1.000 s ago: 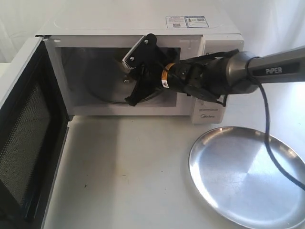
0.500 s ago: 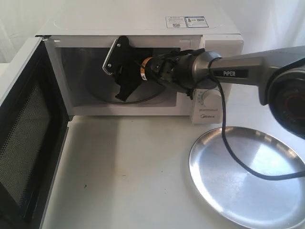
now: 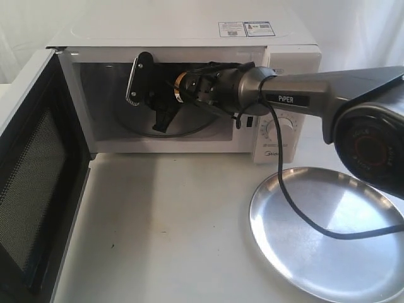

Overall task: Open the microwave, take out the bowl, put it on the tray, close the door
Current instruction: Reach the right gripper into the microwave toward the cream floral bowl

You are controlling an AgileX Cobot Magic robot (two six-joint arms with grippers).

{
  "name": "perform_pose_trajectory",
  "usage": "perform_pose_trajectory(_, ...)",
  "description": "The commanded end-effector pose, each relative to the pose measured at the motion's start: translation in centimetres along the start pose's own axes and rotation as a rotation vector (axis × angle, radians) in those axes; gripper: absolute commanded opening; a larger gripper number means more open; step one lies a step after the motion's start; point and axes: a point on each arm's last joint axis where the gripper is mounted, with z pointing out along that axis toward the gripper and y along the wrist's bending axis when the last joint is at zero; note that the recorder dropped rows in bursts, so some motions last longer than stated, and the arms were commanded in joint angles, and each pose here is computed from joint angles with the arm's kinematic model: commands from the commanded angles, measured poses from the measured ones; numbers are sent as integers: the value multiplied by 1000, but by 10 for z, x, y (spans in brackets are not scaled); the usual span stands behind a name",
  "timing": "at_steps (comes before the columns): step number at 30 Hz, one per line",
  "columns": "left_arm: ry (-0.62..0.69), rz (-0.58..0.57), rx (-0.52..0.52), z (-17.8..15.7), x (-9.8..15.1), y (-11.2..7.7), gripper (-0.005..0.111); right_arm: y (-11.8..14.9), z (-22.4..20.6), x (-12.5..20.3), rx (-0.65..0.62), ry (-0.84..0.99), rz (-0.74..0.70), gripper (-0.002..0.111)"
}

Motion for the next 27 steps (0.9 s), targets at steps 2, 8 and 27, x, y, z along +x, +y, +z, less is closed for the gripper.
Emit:
perform_pose_trajectory(2, -1, -9, 2, 0, 1, 0, 0, -1, -15, 23, -34, 254, 132, 50)
perform_pose_trajectory(8, -1, -9, 2, 0, 1, 0, 0, -3, -59, 15, -57, 257, 104, 50)
perform_pose_trajectory(27, -1, -9, 2, 0, 1, 0, 0, -29, -75, 63, 4, 133, 93, 50)
